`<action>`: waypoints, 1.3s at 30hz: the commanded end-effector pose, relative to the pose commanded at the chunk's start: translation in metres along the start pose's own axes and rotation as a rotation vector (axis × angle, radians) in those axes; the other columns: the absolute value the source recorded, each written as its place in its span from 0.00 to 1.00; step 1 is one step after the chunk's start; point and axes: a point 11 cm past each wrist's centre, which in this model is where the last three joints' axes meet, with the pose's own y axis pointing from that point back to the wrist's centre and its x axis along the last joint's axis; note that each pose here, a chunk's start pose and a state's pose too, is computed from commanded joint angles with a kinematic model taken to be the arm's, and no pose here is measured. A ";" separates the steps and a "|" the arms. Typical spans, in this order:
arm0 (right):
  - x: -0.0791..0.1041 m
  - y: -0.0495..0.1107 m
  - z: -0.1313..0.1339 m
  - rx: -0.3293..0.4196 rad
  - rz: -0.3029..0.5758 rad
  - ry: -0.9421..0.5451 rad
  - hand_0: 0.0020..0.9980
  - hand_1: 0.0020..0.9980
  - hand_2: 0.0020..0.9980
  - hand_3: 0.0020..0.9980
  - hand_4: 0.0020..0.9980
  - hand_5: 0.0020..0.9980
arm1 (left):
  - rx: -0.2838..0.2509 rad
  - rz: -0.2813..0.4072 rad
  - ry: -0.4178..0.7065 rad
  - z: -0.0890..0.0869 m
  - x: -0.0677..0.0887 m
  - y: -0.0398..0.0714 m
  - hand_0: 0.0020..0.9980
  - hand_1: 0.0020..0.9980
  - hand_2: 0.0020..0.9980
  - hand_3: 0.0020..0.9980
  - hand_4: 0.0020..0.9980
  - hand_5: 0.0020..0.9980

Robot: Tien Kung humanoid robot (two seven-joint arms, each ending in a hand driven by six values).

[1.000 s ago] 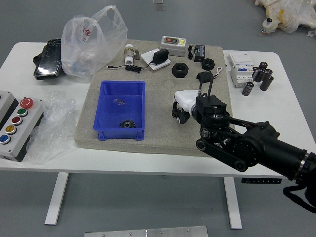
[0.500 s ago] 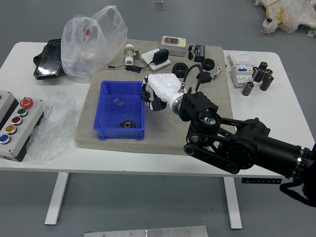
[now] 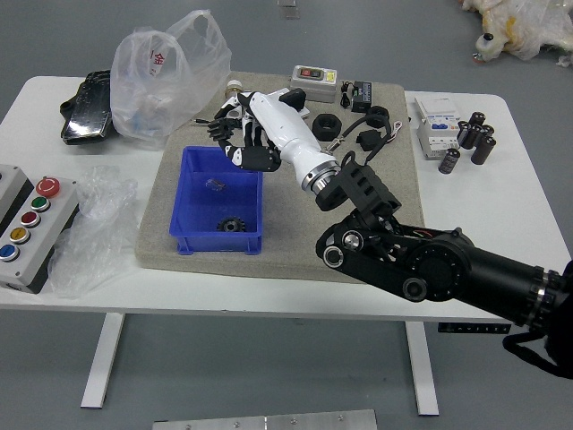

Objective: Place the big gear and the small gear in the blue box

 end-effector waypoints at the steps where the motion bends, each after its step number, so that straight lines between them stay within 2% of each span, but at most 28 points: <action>1: -0.001 0.001 0.000 0.002 -0.003 -0.030 0.00 0.06 0.15 0.61 0.47 0.00 | -0.001 0.000 0.000 0.000 0.000 0.000 0.69 0.52 0.53 0.71 0.68 0.30; 3: -0.007 0.002 0.003 0.011 -0.035 -0.090 0.00 0.06 0.15 0.61 0.47 0.00 | -0.002 -0.001 0.001 0.000 0.000 0.000 0.69 0.52 0.53 0.71 0.68 0.30; 4: -0.011 0.003 0.004 0.018 -0.058 -0.123 0.00 0.04 0.15 0.46 0.48 0.00 | -0.002 -0.001 0.001 0.000 0.000 0.000 0.69 0.52 0.53 0.72 0.68 0.30; 8: -0.022 0.008 0.009 0.040 -0.120 -0.248 0.00 0.04 0.15 0.46 0.48 0.00 | -0.003 0.000 0.001 0.000 0.000 0.000 0.69 0.52 0.53 0.72 0.68 0.30; 10: -0.018 0.008 0.007 0.040 -0.088 -0.317 0.00 0.05 0.14 0.45 0.47 0.00 | -0.003 0.002 0.001 0.000 0.000 0.000 0.69 0.52 0.53 0.72 0.68 0.30; 13: -0.017 0.008 0.008 -0.028 -0.053 -0.403 0.00 0.05 0.14 0.45 0.47 0.00 | -0.003 0.003 0.001 -0.001 0.001 0.000 0.69 0.52 0.53 0.72 0.68 0.30; 15: -0.018 0.008 0.005 -0.046 -0.044 -0.388 0.00 0.05 0.14 0.45 0.47 0.00 | -0.005 0.004 0.001 0.000 0.001 0.000 0.69 0.52 0.53 0.72 0.68 0.30; 16: -0.018 0.008 0.003 -0.048 -0.044 -0.366 0.02 0.07 0.16 0.61 0.49 0.00 | -0.006 0.004 0.001 0.000 0.001 0.000 0.69 0.52 0.53 0.72 0.68 0.30; 23: -0.039 0.014 0.005 -0.069 -0.130 -0.110 0.04 0.08 0.17 0.61 0.51 0.00 | -0.009 0.005 0.001 0.001 0.000 0.000 0.69 0.52 0.53 0.73 0.68 0.30; 30: -0.063 0.021 0.015 -0.075 -0.269 0.168 0.06 0.10 0.18 0.61 0.51 0.00 | -0.007 0.006 0.000 -0.002 0.001 0.000 0.69 0.52 0.53 0.73 0.68 0.30; 33: -0.065 0.021 0.016 -0.061 -0.289 0.262 0.06 0.10 0.18 0.61 0.51 0.00 | -0.006 0.008 0.000 -0.003 0.002 0.000 0.69 0.52 0.53 0.73 0.68 0.30; 39: -0.064 0.019 0.014 -0.011 -0.272 0.378 0.06 0.10 0.18 0.61 0.51 0.00 | -0.005 0.008 0.000 -0.004 0.002 0.000 0.69 0.52 0.53 0.73 0.68 0.30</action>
